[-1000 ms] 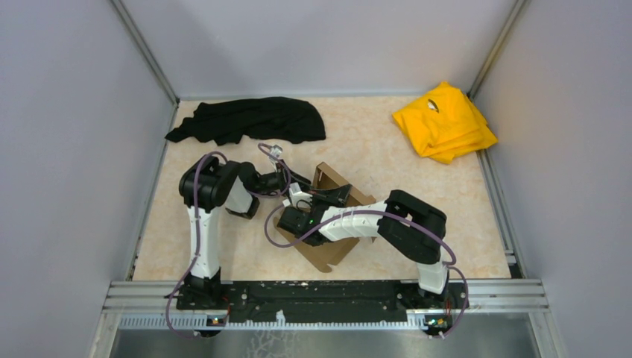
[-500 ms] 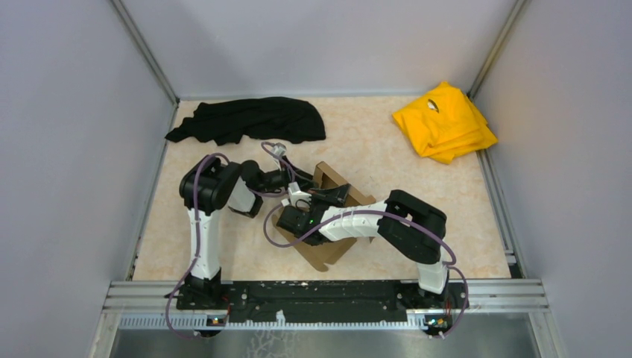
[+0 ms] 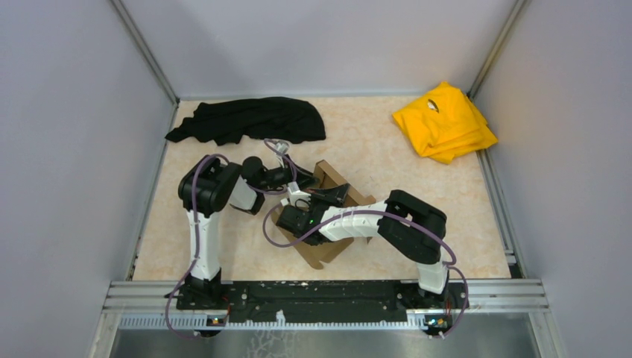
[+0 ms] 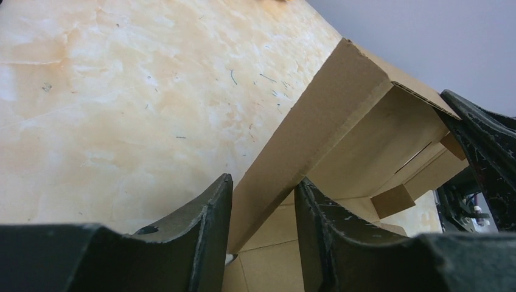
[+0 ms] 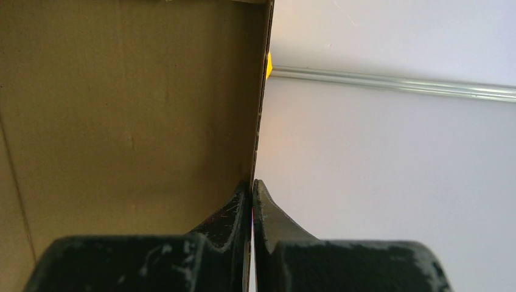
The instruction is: Fold the paper box
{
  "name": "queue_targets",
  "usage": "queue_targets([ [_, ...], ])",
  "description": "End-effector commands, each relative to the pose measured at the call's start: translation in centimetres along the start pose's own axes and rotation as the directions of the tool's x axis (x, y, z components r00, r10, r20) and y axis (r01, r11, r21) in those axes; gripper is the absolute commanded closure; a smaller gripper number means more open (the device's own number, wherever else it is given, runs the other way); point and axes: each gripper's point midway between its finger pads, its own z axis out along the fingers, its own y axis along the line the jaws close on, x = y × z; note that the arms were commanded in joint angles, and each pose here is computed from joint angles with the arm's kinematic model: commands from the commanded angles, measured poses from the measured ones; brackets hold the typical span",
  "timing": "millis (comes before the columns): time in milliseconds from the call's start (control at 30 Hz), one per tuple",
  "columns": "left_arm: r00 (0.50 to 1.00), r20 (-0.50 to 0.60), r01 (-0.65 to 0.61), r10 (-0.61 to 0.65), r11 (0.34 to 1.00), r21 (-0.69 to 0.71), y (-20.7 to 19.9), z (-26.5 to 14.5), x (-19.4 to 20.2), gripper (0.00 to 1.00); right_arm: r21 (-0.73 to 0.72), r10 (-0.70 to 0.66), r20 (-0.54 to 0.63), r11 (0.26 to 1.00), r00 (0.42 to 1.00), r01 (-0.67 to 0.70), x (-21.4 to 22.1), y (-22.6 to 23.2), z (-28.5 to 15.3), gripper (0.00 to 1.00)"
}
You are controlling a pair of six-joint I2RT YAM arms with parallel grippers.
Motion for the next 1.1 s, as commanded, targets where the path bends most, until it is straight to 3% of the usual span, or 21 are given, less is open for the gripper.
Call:
queue_targets([
  [0, 0.998, 0.023, -0.053, 0.054, 0.998, -0.042, 0.5, 0.3, -1.3, 0.55, -0.094, 0.043, 0.052, 0.995, 0.998, -0.038, -0.7, 1.7, -0.5, 1.00],
  [267, 0.999, 0.011, -0.049, 0.050, 0.995, -0.085, 1.0, 0.1, -0.9, 0.70, -0.099, 0.048, 0.051, 0.994, 0.998, -0.043, -0.6, 1.9, -0.5, 1.00],
  [400, 0.998, -0.002, -0.055, 0.055, 0.992, -0.114, 1.3, -0.1, -0.7, 0.83, -0.104, 0.055, 0.052, 0.993, 0.997, -0.049, -0.7, 1.9, -0.5, 1.00],
  [900, 0.994, -0.029, -0.107, 0.103, 0.973, -0.204, 1.5, -0.1, -0.2, 1.00, -0.134, 0.088, 0.061, 0.988, 0.994, -0.079, -0.7, 2.2, -0.6, 1.00],
  [1067, 0.991, -0.066, -0.126, 0.114, 0.963, -0.237, 1.8, -0.3, 0.3, 1.00, -0.154, 0.117, 0.072, 0.983, 0.991, -0.105, -0.8, 2.1, -0.7, 1.00],
])
